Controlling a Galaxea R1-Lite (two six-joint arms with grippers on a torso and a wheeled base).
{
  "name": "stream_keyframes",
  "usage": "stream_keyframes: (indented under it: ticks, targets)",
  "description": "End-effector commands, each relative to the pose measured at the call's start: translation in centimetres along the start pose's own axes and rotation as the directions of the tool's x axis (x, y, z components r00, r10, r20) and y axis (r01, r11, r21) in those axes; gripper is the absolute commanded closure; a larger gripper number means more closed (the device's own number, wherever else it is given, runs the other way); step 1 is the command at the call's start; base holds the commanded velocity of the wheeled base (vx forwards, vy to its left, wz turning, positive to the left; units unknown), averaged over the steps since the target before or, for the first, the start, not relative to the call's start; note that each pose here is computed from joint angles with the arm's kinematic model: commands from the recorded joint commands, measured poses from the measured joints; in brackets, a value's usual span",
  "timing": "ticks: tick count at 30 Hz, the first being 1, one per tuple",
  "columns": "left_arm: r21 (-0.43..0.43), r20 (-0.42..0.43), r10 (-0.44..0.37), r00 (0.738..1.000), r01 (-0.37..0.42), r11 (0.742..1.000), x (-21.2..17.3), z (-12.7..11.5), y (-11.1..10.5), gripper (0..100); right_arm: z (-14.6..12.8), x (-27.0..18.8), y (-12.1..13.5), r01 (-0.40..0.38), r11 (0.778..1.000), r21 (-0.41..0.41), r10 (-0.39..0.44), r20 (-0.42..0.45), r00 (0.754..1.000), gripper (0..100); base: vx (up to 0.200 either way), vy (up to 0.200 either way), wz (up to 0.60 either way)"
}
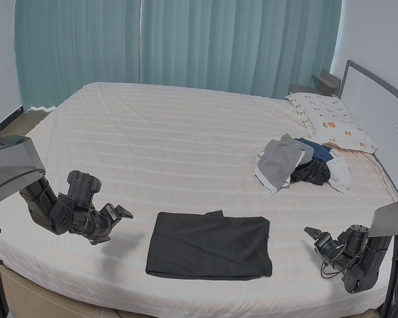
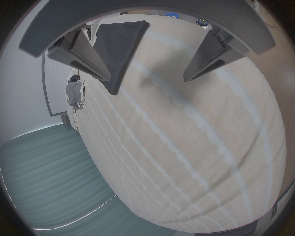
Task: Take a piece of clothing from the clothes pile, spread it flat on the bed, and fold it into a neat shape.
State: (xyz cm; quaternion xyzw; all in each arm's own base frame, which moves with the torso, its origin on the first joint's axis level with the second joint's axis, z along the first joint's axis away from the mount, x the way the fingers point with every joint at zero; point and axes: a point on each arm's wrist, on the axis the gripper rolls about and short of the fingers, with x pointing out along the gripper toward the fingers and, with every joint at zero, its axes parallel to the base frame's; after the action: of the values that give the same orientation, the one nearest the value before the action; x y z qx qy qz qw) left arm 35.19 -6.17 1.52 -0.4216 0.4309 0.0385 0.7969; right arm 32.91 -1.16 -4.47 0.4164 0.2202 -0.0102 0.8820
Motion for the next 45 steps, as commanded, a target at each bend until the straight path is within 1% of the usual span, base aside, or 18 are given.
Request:
stream_keyframes:
  ticks: [1,5,10,12,13,14,16,17,18,19,20,21,27,30,31,35,41,45]
  targets:
    - [0.027,-0.021,-0.010,1.000,0.011,1.000,0.2,-1.0,-0.7,0,0.0,0.0,0.0,-0.004,1.000,-0.001,0.004,0.001,1.000,0,0.000,-0.200,0.00]
    - [0.049,-0.033,-0.015,0.999,0.016,0.999,0.6,-1.7,-1.0,0,-0.4,0.1,0.2,-0.007,1.000,-0.005,0.007,-0.010,1.000,0,0.000,-0.150,0.00]
    - [0.064,-0.004,-0.033,0.999,0.033,0.997,1.6,-1.8,-0.7,0,-1.1,0.3,0.1,-0.002,1.000,-0.006,0.002,-0.033,0.999,0,0.000,0.000,0.00]
    - [0.100,0.017,-0.045,0.999,0.043,0.994,2.2,-1.6,-0.5,0,-1.5,0.4,0.0,0.003,1.000,-0.008,-0.004,-0.044,0.999,0,0.000,0.000,0.00]
    - [0.100,0.017,-0.045,0.999,0.043,0.994,2.2,-1.6,-0.5,0,-1.5,0.4,0.0,0.003,1.000,-0.008,-0.004,-0.044,0.999,0,0.000,0.000,0.00]
    - [0.167,0.013,-0.027,1.000,0.024,0.986,2.8,-1.7,0.1,0,-1.6,0.4,-0.1,0.010,1.000,-0.007,-0.011,-0.050,0.999,0,0.000,0.000,0.00]
    - [0.248,0.003,-0.003,1.000,0.002,0.969,3.2,-2.1,0.8,0,-1.6,0.4,-0.1,0.013,1.000,-0.007,-0.014,-0.051,0.999,0,0.000,0.000,0.00]
    - [0.294,0.010,0.004,1.000,-0.007,0.956,3.4,-2.0,1.1,0,-1.6,0.4,-0.1,0.013,1.000,-0.007,-0.014,-0.053,0.999,0,0.000,0.000,0.00]
    - [0.294,0.010,0.004,1.000,-0.007,0.956,3.4,-2.0,1.1,0,-1.6,0.4,-0.1,0.013,1.000,-0.007,-0.014,-0.053,0.999,0,0.000,0.000,0.00]
    - [0.343,0.039,-0.001,0.999,-0.012,0.939,3.7,-1.6,1.3,0,-1.6,0.4,-0.2,0.015,1.000,-0.008,-0.016,-0.055,0.998,0,0.000,0.000,0.00]
    - [0.385,0.067,-0.033,0.997,0.004,0.923,3.7,-1.0,1.4,0,-1.6,0.4,-0.1,0.014,1.000,-0.008,-0.015,-0.054,0.998,0,0.000,0.000,0.00]
    - [0.397,0.071,-0.051,0.996,0.019,0.918,3.7,-0.8,1.5,0,-1.6,0.4,-0.2,0.017,1.000,-0.008,-0.017,-0.056,0.998,0,0.000,0.000,0.00]
    - [0.399,0.067,-0.099,0.993,0.064,0.915,5.5,-0.9,2.0,0,-1.6,0.4,-0.2,0.016,1.000,-0.008,-0.016,-0.057,0.998,0,0.000,0.000,0.00]
    - [0.395,0.018,-0.110,0.994,0.094,0.914,5.0,-1.5,2.5,0,-1.6,0.4,-0.2,0.014,1.000,-0.009,-0.014,-0.057,0.998,0,0.000,0.000,0.00]
    - [0.406,0.007,-0.109,0.994,0.097,0.909,5.0,-1.7,2.7,0,-1.7,0.4,-0.2,0.015,1.000,-0.008,-0.015,-0.058,0.998,0,0.000,0.000,0.00]
    - [0.407,0.013,-0.143,0.990,0.125,0.905,4.8,-1.6,2.7,0,-1.7,0.4,-0.3,0.017,1.000,-0.008,-0.017,-0.060,0.998,0,0.000,0.000,0.00]
    - [0.426,0.012,-0.161,0.987,0.140,0.894,4.7,-2.4,2.5,0,-1.8,0.4,-0.3,0.018,1.000,-0.009,-0.018,-0.061,0.998,0,0.000,0.000,0.00]
    - [0.430,0.022,-0.173,0.985,0.147,0.891,4.7,-2.4,2.4,0,-1.8,0.4,-0.3,0.018,1.000,-0.009,-0.018,-0.061,0.998,0,0.000,0.000,0.00]
